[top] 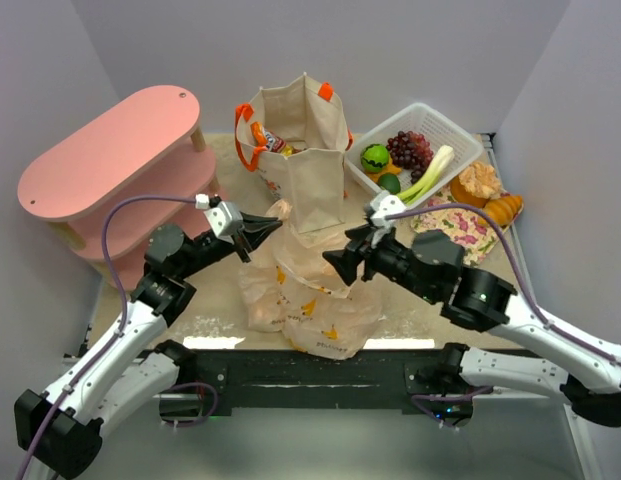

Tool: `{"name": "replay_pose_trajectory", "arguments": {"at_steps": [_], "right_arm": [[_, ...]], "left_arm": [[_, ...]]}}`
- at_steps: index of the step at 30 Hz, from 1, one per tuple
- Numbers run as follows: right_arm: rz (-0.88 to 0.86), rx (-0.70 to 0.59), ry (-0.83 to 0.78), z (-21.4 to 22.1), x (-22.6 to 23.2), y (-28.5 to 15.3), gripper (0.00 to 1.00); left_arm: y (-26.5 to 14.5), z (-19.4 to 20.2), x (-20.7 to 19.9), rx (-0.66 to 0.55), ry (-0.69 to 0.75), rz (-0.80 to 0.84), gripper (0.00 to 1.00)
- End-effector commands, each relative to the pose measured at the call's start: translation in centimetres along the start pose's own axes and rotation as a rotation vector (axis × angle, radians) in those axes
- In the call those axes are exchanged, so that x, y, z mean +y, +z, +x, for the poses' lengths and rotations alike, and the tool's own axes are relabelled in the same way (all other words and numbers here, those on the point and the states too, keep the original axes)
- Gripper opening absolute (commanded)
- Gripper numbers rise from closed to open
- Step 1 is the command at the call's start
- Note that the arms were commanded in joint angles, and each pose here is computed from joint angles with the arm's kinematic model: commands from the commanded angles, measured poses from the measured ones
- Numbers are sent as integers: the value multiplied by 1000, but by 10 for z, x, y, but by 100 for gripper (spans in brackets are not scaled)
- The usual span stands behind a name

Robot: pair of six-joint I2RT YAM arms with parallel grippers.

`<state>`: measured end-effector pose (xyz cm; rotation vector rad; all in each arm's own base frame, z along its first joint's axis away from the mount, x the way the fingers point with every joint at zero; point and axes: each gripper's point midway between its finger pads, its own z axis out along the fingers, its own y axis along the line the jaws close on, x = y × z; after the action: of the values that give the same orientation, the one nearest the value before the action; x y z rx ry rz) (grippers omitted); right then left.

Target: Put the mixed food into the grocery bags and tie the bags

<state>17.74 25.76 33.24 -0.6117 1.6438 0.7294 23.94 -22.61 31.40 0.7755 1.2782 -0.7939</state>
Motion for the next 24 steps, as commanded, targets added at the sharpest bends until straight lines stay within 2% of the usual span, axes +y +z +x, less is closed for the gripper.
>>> {"name": "replay_pose_trajectory", "arguments": {"at_steps": [1,5,11,15,18,24], "right_arm": [[-8,279,-172,56,0,30,64],[-1,388,-303,78,-9,41,62],[-7,488,-391,94,-15,43,66],[-18,581,-416,108,-17,36,78],[6,619,-427,118,-23,36,81],[151,683,-496,130,-49,41,76]], "left_arm": [[-3,-8,-7,-30,50,35,0],[-4,-10,-9,-38,60,43,0],[-5,-13,-11,-42,68,48,0],[-5,-14,-10,-43,75,44,0],[-6,-16,-12,-48,76,51,0],[-7,-17,-13,-52,80,54,0]]}}
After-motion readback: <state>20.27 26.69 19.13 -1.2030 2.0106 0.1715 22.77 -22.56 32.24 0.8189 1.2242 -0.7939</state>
